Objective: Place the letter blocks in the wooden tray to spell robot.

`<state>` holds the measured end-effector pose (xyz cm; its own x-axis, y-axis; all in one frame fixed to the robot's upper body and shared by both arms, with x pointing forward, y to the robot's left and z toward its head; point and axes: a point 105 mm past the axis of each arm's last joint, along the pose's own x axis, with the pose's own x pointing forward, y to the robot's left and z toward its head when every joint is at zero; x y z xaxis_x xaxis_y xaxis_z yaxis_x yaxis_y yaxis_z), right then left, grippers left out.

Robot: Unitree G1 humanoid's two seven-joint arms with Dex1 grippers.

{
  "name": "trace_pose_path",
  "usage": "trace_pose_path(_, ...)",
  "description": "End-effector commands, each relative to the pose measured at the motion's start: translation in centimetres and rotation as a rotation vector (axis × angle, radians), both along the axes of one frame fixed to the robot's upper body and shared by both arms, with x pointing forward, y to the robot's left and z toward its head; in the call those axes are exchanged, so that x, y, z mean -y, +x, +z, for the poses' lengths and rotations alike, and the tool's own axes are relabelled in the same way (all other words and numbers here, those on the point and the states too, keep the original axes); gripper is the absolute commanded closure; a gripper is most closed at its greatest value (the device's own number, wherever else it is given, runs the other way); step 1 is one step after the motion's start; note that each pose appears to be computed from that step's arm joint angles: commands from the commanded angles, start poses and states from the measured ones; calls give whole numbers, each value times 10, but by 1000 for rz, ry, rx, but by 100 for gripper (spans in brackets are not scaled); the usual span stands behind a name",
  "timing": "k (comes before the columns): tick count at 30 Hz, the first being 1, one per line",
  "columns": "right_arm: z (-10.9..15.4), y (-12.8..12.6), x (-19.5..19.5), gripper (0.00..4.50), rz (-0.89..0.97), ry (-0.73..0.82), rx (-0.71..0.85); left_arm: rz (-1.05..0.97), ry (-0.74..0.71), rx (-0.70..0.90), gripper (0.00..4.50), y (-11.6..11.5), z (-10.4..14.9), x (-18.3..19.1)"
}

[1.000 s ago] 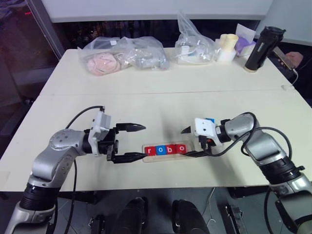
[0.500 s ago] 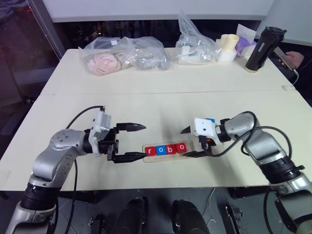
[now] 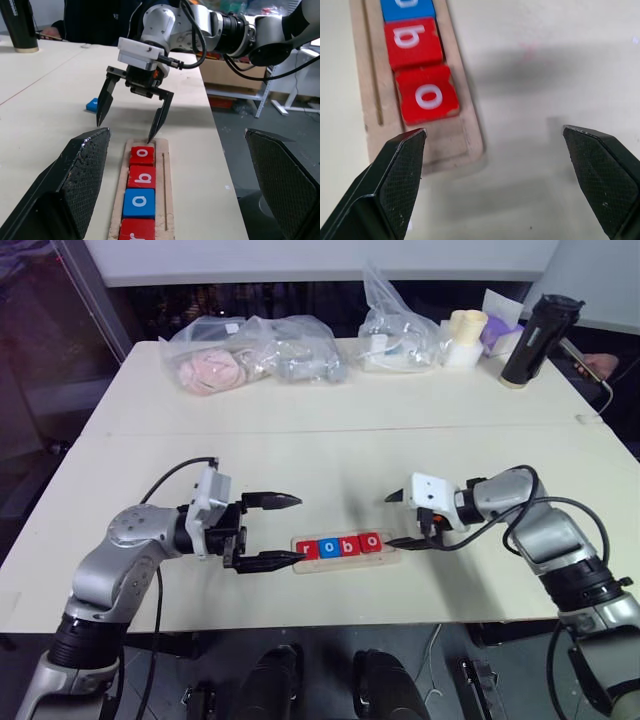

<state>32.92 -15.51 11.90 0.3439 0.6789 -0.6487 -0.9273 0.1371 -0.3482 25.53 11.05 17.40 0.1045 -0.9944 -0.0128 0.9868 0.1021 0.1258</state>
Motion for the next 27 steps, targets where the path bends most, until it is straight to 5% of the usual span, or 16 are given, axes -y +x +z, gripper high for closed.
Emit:
trace_pose_path(1, 11, 3, -5, 5, 23, 9, 49, -13, -1, 28, 0, -3, 7, 1)
trace_pose_path(18, 9, 2, -31, 5, 87, 41, 71, -1, 5, 28, 0, -4, 7, -1)
trace_pose_path(27, 33, 16, 6, 5, -56, 25, 146, -1, -2, 30, 0, -3, 7, 1)
